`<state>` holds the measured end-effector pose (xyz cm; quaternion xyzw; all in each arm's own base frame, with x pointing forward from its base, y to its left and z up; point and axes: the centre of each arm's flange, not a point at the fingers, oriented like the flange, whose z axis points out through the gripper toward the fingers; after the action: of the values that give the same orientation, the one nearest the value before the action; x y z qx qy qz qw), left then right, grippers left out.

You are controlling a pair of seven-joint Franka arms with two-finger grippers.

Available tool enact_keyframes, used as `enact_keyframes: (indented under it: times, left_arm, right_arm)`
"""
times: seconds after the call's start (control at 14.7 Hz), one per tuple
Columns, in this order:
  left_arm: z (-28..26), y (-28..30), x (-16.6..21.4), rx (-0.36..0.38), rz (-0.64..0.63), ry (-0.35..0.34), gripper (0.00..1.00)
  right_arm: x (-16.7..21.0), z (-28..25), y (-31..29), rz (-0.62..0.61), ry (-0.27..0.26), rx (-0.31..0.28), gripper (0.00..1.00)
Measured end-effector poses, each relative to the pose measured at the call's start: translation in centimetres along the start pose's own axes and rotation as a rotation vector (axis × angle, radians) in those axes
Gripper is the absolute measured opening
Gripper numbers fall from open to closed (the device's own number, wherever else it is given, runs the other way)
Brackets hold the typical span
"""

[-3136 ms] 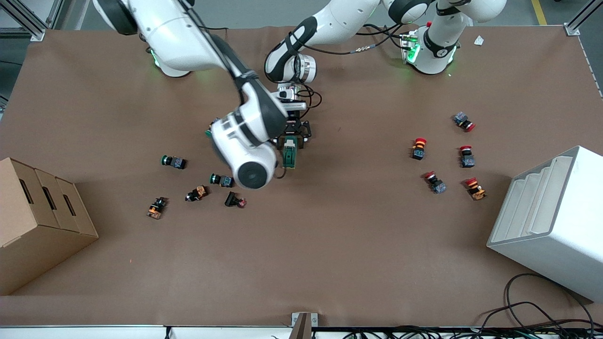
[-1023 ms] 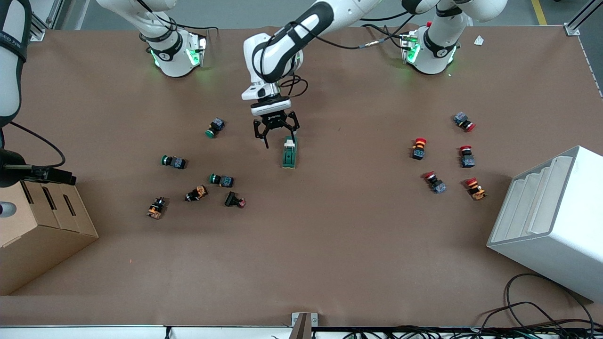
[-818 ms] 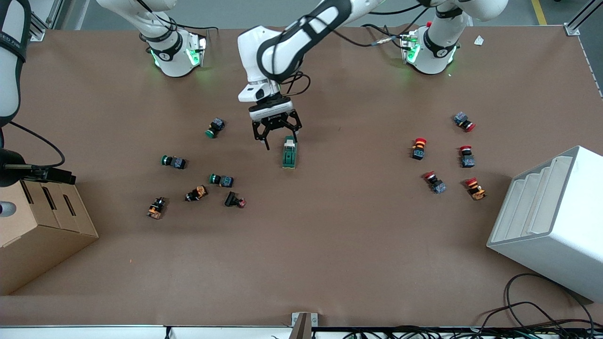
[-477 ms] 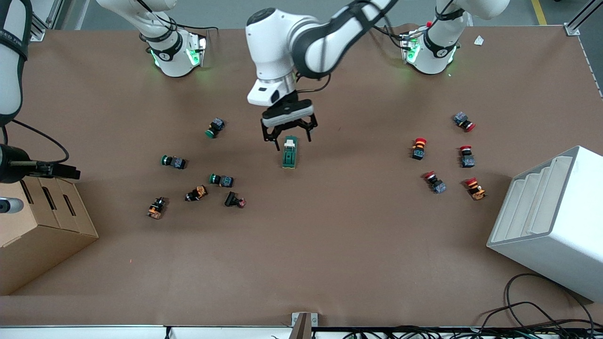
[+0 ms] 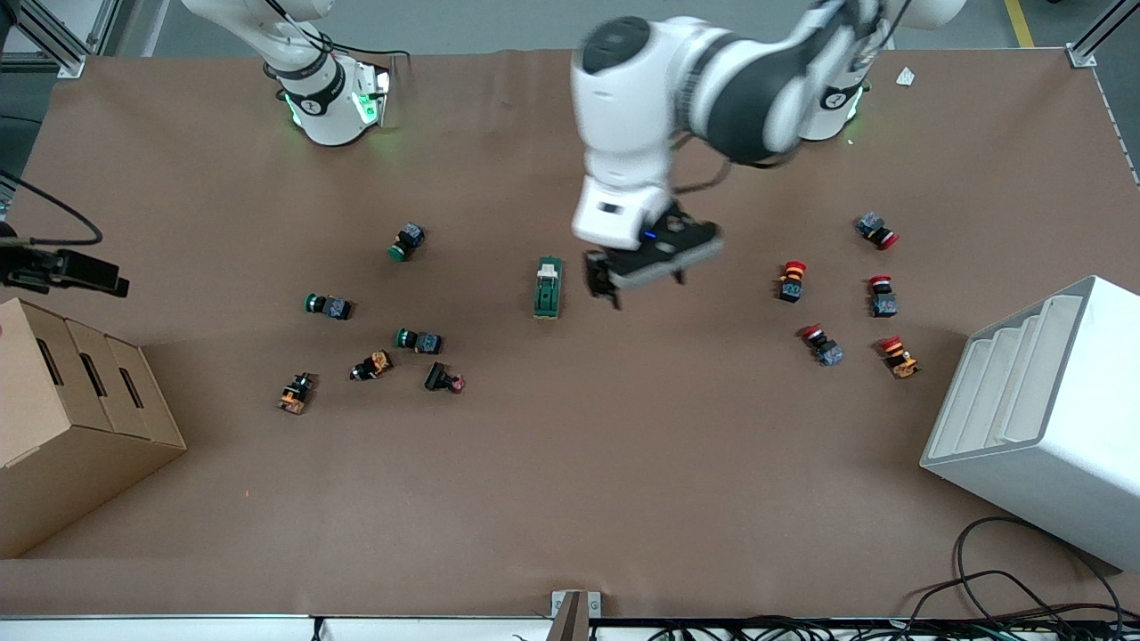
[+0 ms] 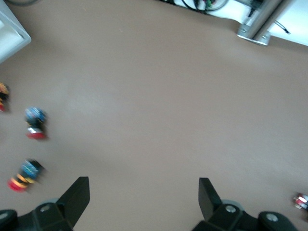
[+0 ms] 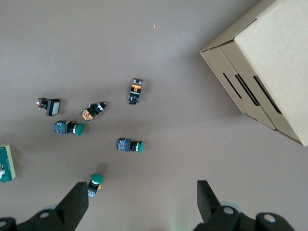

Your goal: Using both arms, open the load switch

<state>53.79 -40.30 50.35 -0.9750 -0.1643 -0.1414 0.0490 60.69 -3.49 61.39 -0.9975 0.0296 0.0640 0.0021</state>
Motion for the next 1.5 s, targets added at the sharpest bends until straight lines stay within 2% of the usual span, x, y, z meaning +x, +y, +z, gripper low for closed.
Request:
enact_keyframes:
  times: [0.2, 0.34, 0.55, 0.75, 0.95, 1.5]
  left_arm:
    - [-0.9, -7.5, 7.5, -0.015, 0.08, -0.068, 1.0]
    - [-1.9, -13.2, 11.6, -0.047, 0.177, -0.107, 1.0]
    - [-3.5, -20.7, 14.8, -0.067, 0.32, -0.146, 1.0]
    - [-5.5, -26.3, 15.2, -0.101, 0.339, -0.222, 1.0]
    - [-7.3, -29.3, 14.5, -0.102, 0.341, -0.272, 1.0]
    - [-9.3, -31.2, 12.5, -0.095, 0.342, -0.319, 1.0]
  right_arm:
    - [-2.2, 0.0, 0.2, 0.001, -0.006, 0.003, 1.0]
    - [-3.8, -0.1, 0.2, 0.0, 0.002, 0.006, 1.0]
    - [-5.9, -1.1, 0.3, -0.001, 0.02, 0.009, 1.0]
    - [-7.5, -2.5, 0.3, -0.001, 0.041, 0.011, 1.0]
    - [-8.4, -2.9, 0.3, -0.002, 0.042, 0.012, 1.0]
    - [-8.8, -2.8, -0.8, -0.024, 0.038, 0.01, 1.0]
